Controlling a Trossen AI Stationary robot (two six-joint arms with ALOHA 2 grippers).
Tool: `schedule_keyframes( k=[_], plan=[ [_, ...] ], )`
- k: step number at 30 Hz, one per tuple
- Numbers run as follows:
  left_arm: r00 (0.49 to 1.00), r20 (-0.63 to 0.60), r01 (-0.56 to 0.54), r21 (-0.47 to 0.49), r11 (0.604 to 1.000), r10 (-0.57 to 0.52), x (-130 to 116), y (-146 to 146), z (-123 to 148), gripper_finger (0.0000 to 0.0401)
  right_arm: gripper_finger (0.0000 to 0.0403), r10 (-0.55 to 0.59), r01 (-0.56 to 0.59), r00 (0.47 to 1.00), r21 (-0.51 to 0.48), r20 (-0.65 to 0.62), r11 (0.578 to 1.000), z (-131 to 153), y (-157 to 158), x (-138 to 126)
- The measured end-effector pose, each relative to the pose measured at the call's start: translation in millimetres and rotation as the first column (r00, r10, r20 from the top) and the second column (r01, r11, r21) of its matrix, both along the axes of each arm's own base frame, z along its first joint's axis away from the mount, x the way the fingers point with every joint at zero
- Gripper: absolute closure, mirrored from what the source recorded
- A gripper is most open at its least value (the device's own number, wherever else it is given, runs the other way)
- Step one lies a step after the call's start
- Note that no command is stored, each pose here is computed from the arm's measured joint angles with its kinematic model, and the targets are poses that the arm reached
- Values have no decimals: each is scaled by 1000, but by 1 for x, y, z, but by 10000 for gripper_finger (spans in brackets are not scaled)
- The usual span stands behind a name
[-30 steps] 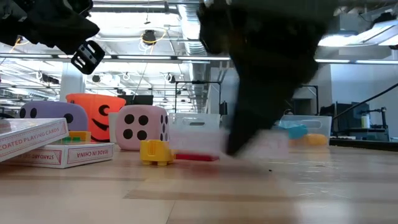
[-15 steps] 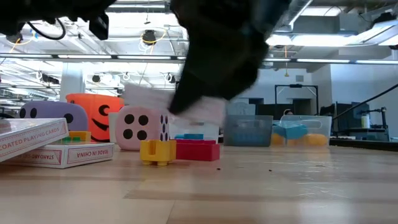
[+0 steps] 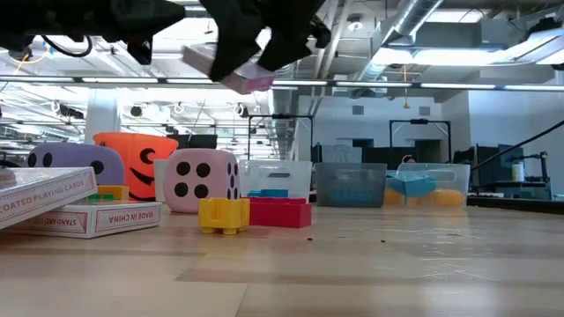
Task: Pick & Place Toys
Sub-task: Put the pink game card into the left transparent bin
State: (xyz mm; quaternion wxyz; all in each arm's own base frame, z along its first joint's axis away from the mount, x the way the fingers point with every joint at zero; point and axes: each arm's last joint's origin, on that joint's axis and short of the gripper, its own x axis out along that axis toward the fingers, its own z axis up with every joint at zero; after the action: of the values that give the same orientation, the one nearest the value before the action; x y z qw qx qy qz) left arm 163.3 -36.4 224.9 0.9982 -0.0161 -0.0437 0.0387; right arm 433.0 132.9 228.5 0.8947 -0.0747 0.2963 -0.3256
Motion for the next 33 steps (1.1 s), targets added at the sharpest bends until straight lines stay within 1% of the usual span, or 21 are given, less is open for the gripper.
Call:
schedule_keyframes(
  k=[2, 7, 10, 13, 17, 20, 23, 27, 29, 31, 33],
  plan=[
    [1000, -7, -30, 2, 1000, 30, -2, 1, 0, 401, 102, -43, 42, 999, -22, -22, 999, -1, -8, -1],
    [991, -3, -131, 56, 990, 131, -16, 6, 7, 401, 102, -148, 148, 982, -7, -117, 989, -10, -25, -13],
    [983, 44, -181, 29, 983, 179, -29, 9, 15, 401, 102, -224, 228, 965, 9, -136, 974, -13, -32, -21],
    [981, 80, -178, 5, 984, 177, -41, 11, 20, 401, 102, -273, 275, 955, -6, -115, 962, -13, -35, -24],
    [981, 109, -158, -35, 987, 161, -51, 13, 24, 401, 102, -295, 292, 953, -50, -70, 955, -11, -36, -23],
    [979, 127, -154, -68, 986, 162, -54, 14, 26, 401, 102, -311, 307, 949, -70, -56, 949, -10, -41, -22],
    [976, 140, -153, -81, 985, 164, -55, 14, 27, 401, 102, -318, 310, 946, -105, -69, 945, -9, -50, -20],
    [977, 139, -154, -80, 985, 164, -55, 14, 27, 401, 102, -348, 339, 935, -119, -66, 933, -1, -76, -14],
    [977, 137, -153, -80, 985, 163, -55, 14, 27, 401, 102, -368, 357, 927, -128, -75, 925, 3, -96, -11],
    [978, 127, -154, -74, 985, 162, -55, 14, 26, 401, 102, -383, 374, 922, -128, -52, 919, 8, -116, -4],
    [980, 115, -154, -67, 986, 161, -54, 14, 24, 401, 102, -397, 385, 916, -147, -62, 911, 10, -139, 1]
  ],
)
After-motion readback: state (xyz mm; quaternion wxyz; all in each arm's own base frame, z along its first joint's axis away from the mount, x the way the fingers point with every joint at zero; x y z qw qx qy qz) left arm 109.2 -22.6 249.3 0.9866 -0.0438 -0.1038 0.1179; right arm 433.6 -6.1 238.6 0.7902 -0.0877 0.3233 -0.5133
